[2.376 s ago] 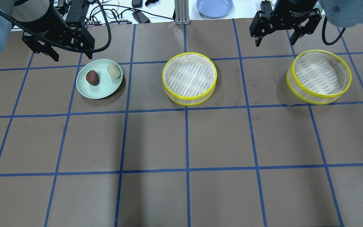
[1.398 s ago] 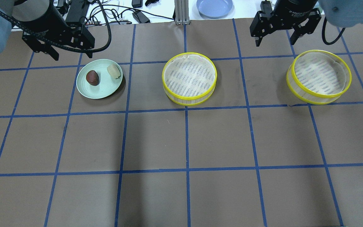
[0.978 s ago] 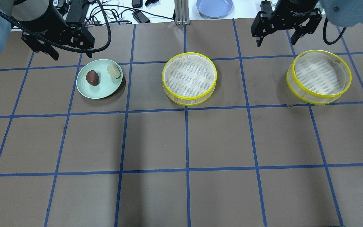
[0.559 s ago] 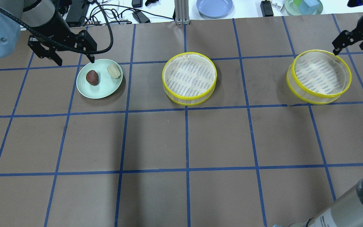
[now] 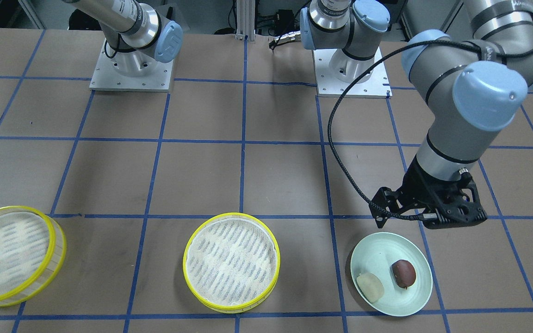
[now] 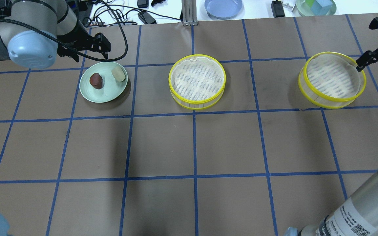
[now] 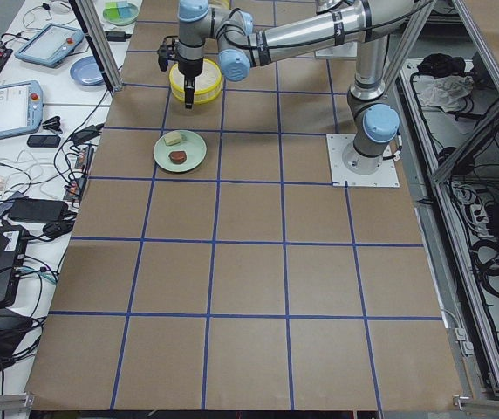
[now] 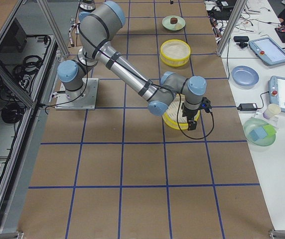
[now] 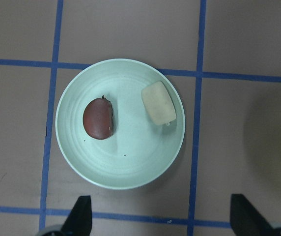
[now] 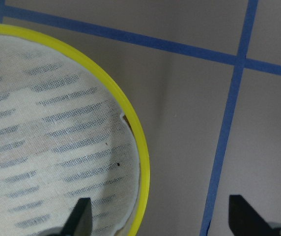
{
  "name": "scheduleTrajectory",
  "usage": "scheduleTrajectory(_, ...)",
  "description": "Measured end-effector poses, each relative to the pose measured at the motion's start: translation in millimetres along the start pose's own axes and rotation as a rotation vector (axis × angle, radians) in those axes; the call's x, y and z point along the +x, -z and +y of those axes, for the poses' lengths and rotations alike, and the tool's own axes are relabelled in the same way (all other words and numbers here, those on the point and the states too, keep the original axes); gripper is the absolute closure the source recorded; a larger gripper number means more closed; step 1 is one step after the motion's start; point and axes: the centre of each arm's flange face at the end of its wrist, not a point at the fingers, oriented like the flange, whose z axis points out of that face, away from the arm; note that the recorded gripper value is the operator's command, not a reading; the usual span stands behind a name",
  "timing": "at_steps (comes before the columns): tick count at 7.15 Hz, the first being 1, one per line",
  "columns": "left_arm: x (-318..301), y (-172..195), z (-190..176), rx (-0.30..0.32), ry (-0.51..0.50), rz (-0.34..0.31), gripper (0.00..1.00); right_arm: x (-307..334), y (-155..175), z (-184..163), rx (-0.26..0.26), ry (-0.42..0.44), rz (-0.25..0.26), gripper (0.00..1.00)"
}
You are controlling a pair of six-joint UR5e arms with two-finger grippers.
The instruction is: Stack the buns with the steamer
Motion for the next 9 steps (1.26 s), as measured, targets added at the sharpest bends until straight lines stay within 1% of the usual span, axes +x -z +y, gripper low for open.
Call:
scheduleTrajectory(1, -5.7, -28.8, -11.8, 0.017, 0.012, 0.017, 0.00, 0.6, -5.1, -0.2, 0.004, 0.001, -0.002, 0.07)
scheduleTrajectory(2, -11.7, -56.3, -21.4, 0.029, 0.030, 0.047, 0.00, 0.7, -10.4, -0.6, 0.006, 0.000, -0.005, 0.14)
scheduleTrajectory(3, -15.2, -82.8, -27.7, 0.029, 0.050, 0.074, 0.00, 1.1, -15.9, -1.0, 0.006, 0.000, -0.006, 0.15)
scheduleTrajectory(4, -17.4, -108.6, -31.3, 0.021, 0.063, 0.086, 0.02, 1.2, -21.1, -1.3, 0.003, 0.001, -0.009, 0.18)
scheduleTrajectory(5, -19.0, -132.1, -33.6, 0.008, 0.074, 0.092, 0.09, 1.0, -25.9, -1.4, 0.000, 0.001, -0.015, 0.24)
scheduleTrajectory(6, -19.1, -151.3, -35.4, -0.009, 0.087, 0.098, 0.13, 0.9, -28.4, -1.5, -0.002, -0.001, -0.018, 0.41)
scheduleTrajectory(7, -18.6, -166.9, -37.5, -0.024, 0.105, 0.109, 0.39, 0.8, -31.0, -1.5, -0.004, -0.003, -0.021, 0.59)
scheduleTrajectory(8, -18.1, -178.2, -39.1, -0.036, 0.120, 0.116, 0.83, 0.6, -33.3, -1.5, -0.007, -0.003, -0.024, 0.71)
scheduleTrajectory(9, -17.9, -186.1, -39.3, -0.046, 0.127, 0.119, 1.00, 0.5, -34.2, -1.3, -0.009, -0.004, -0.026, 0.78)
